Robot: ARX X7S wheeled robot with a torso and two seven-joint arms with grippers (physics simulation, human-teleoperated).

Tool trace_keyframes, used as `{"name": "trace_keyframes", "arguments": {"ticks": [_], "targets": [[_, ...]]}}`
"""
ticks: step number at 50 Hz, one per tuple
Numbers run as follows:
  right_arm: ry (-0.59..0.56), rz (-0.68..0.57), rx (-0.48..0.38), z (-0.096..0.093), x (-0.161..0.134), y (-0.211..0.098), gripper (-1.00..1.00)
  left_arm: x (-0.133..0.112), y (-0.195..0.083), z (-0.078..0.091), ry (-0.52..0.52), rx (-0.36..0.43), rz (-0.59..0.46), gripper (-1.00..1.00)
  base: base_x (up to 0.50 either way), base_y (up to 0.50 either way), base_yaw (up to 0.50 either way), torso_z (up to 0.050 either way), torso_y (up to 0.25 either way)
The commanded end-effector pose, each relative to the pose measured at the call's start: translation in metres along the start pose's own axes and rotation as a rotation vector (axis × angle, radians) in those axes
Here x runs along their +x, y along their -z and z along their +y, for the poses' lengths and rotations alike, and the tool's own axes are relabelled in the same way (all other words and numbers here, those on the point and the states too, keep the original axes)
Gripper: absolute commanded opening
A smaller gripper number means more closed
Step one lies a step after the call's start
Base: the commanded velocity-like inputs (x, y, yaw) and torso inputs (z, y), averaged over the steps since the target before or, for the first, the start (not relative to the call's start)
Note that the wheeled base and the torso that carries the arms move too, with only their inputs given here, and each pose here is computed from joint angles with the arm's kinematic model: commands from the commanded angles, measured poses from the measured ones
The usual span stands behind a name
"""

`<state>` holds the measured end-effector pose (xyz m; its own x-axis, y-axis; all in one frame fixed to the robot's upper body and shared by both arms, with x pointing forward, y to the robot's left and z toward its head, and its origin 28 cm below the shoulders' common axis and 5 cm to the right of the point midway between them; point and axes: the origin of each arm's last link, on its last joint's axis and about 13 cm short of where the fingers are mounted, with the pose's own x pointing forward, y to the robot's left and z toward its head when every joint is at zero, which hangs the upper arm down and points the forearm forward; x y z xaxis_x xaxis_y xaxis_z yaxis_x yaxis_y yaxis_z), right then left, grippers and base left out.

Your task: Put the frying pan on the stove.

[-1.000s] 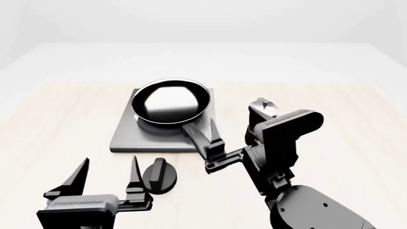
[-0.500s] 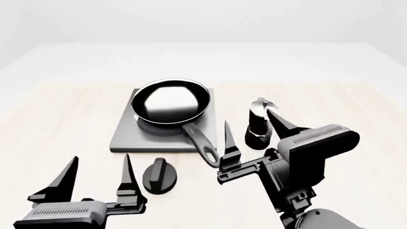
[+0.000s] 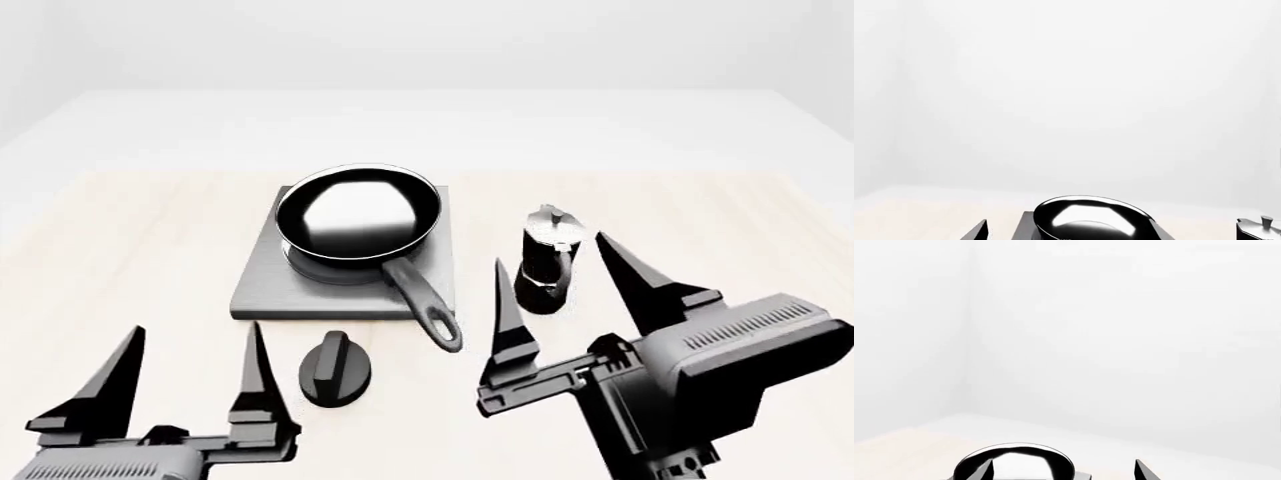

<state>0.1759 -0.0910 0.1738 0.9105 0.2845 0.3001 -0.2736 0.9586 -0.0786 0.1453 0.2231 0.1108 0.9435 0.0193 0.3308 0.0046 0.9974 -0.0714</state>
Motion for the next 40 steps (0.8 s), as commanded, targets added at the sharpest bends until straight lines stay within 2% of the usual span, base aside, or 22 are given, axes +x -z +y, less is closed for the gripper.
{"name": "trace_keyframes", "arguments": {"ticks": [1,40], "targets": [[0.006,-0.045,0.005,0.002,-0.014,-0.013,1.00,-0.005,-0.009,0.000,0.002,0.000,-0.029,1.00,0.00,0.00,0.00,0.000,0.000],[-0.015,-0.211,0.024,0.012,-0.059,-0.046,1.00,-0.028,-0.041,-0.002,0.037,-0.007,-0.137,1.00,0.00,0.00,0.00,0.000,0.000]]}}
